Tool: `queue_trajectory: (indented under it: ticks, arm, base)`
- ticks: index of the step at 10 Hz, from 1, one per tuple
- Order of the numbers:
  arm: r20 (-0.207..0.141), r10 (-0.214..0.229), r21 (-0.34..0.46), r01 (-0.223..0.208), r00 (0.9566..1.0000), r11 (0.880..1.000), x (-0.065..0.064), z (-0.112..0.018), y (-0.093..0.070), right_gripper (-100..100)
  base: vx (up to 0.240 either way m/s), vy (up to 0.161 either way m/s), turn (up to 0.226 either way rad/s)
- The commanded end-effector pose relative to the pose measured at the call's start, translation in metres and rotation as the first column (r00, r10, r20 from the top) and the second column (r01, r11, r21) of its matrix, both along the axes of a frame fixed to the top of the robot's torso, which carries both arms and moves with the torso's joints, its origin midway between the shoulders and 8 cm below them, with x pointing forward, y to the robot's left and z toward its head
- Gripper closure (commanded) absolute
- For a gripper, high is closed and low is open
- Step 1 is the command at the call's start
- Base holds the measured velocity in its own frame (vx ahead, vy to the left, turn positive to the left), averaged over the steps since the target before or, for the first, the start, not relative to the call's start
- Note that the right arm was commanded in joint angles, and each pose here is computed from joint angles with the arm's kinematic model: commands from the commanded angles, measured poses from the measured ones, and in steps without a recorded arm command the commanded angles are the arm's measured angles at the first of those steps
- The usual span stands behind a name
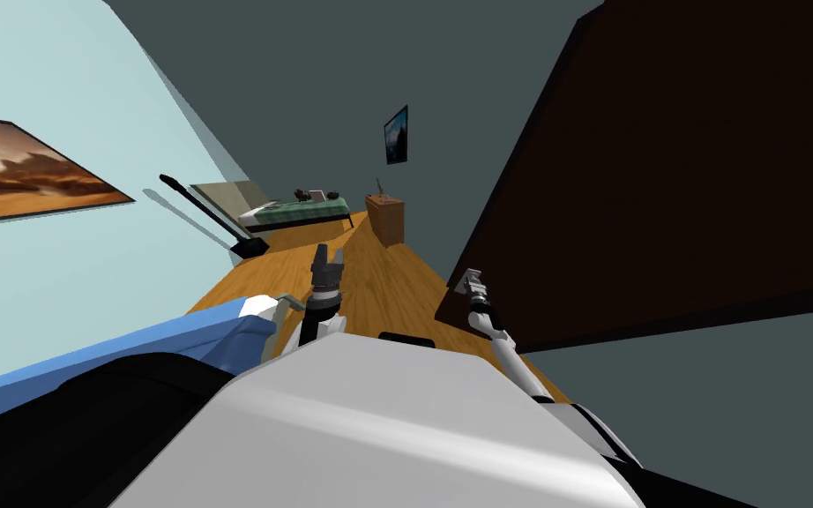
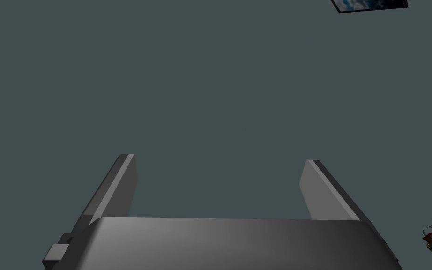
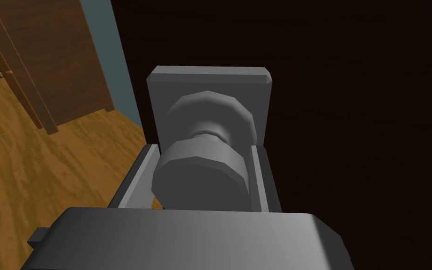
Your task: Pull the door open
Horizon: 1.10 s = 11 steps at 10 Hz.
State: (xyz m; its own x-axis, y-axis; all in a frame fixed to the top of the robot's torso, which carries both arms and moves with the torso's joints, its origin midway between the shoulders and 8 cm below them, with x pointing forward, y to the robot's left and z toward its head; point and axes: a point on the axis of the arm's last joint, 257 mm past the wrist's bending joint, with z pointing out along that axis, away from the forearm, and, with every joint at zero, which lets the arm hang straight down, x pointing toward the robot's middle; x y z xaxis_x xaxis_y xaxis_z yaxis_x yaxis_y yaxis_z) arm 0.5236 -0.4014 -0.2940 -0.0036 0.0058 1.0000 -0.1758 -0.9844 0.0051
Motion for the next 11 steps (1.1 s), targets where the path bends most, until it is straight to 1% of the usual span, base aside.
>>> queue_trajectory:
  ticks: [1, 5, 6, 7, 8, 11]
  arm:
    - [-0.005, 0.020, 0.004, -0.020, 0.9998, 1.000, -0.003, -0.003, 0.006, 100]
    - [-0.003, 0.065, 0.005, -0.065, 0.9979, 0.998, -0.008, -0.002, 0.015, 100]
    - [-0.004, 0.073, 0.006, -0.073, 0.9973, 0.997, -0.009, -0.002, 0.017, 100]
    - [-0.004, 0.068, 0.005, -0.068, 0.9977, 0.998, -0.008, -0.002, 0.017, 100]
    - [-0.007, 0.082, 0.006, -0.082, 0.9966, 0.997, -0.011, -0.004, 0.019, 100]
    - [-0.004, 0.107, 0.004, -0.107, 0.9943, 0.994, -0.017, -0.003, 0.022, 100]
  base:
    - [-0.203, -0.045, 0.084]
    - [-0.193, -0.079, 0.101]
    - [-0.207, -0.073, 0.090]
    - [-0.091, -0.029, 0.036]
    - [-0.118, -0.046, 0.088]
    - [-0.203, -0.069, 0.126]
